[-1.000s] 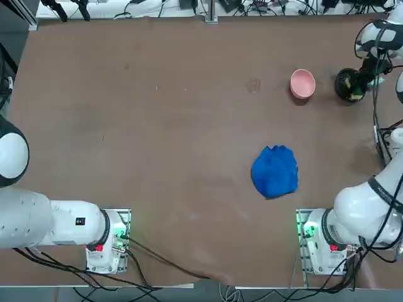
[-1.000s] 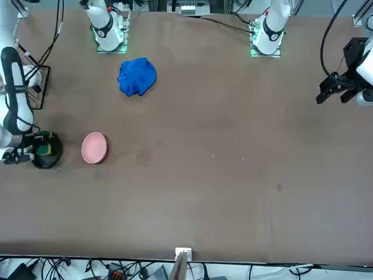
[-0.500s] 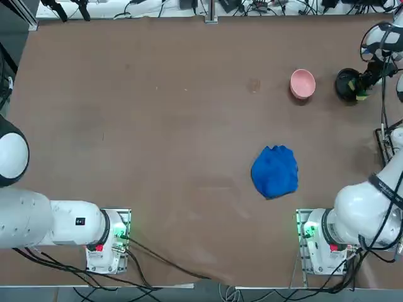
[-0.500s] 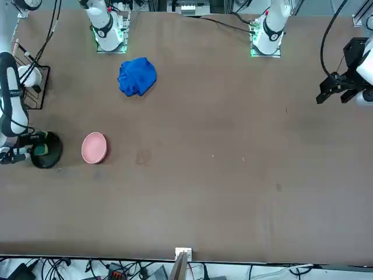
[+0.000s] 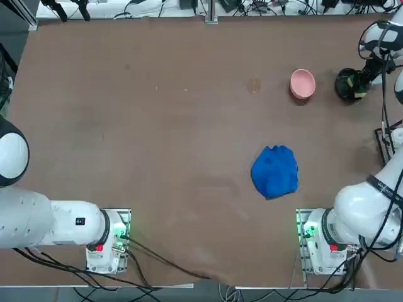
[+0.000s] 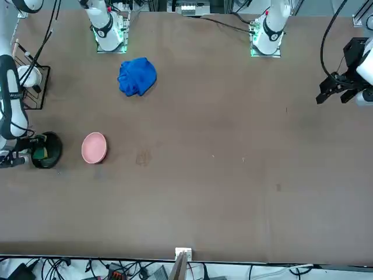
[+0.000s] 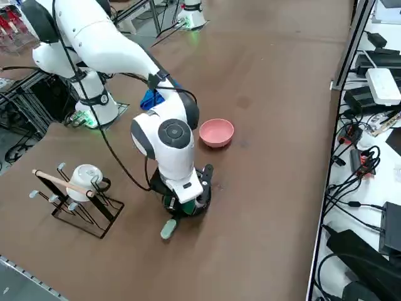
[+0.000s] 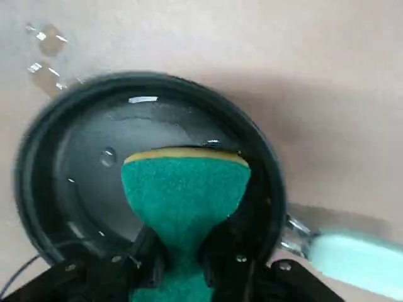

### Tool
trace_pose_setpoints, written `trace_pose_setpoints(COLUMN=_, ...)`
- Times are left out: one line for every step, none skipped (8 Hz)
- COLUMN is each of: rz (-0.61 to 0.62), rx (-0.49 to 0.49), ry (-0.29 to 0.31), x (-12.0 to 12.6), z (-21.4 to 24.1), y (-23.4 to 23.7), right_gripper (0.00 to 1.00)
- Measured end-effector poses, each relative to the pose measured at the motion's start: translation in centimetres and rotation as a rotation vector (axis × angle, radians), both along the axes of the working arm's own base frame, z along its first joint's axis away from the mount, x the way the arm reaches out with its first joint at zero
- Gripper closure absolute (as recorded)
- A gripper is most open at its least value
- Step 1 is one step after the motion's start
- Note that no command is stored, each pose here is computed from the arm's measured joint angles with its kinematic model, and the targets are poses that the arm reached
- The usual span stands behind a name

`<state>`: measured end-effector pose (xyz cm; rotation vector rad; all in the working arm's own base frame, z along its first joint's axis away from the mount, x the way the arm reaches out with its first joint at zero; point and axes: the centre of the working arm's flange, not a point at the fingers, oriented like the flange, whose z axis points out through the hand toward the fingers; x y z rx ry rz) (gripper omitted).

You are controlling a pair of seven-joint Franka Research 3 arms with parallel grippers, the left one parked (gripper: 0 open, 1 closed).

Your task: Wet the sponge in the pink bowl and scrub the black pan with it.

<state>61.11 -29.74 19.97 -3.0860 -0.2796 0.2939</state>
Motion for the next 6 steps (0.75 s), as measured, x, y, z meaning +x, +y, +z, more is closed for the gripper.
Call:
trace_pose_setpoints(rz=0.006, rx=0.003, ry=-0.003, x=0.6, z=0.0, y=1.2, right_gripper=0.67)
trace_pose_setpoints(rz=0.012, rx=0.009, ry=-0.005, x=1.1, z=0.0, y=2.5, right_gripper=0.67)
trace_pose_setpoints(rz=0.02, rx=0.018, ry=-0.005, x=1.6, z=-0.1, y=3.7, right_gripper=0.67)
trace_pose_setpoints(rz=0.028, rx=0.025, ry=0.011, x=1.8, z=-0.2, y=4.6, right_gripper=0.67)
trace_pose_setpoints(rz=0.032, rx=0.032, ry=0.031, x=1.7, z=-0.3, y=5.0, right_gripper=0.67)
trace_pose_setpoints(rz=0.032, rx=0.039, ry=0.049, x=1.4, z=-0.3, y=5.0, right_gripper=0.67)
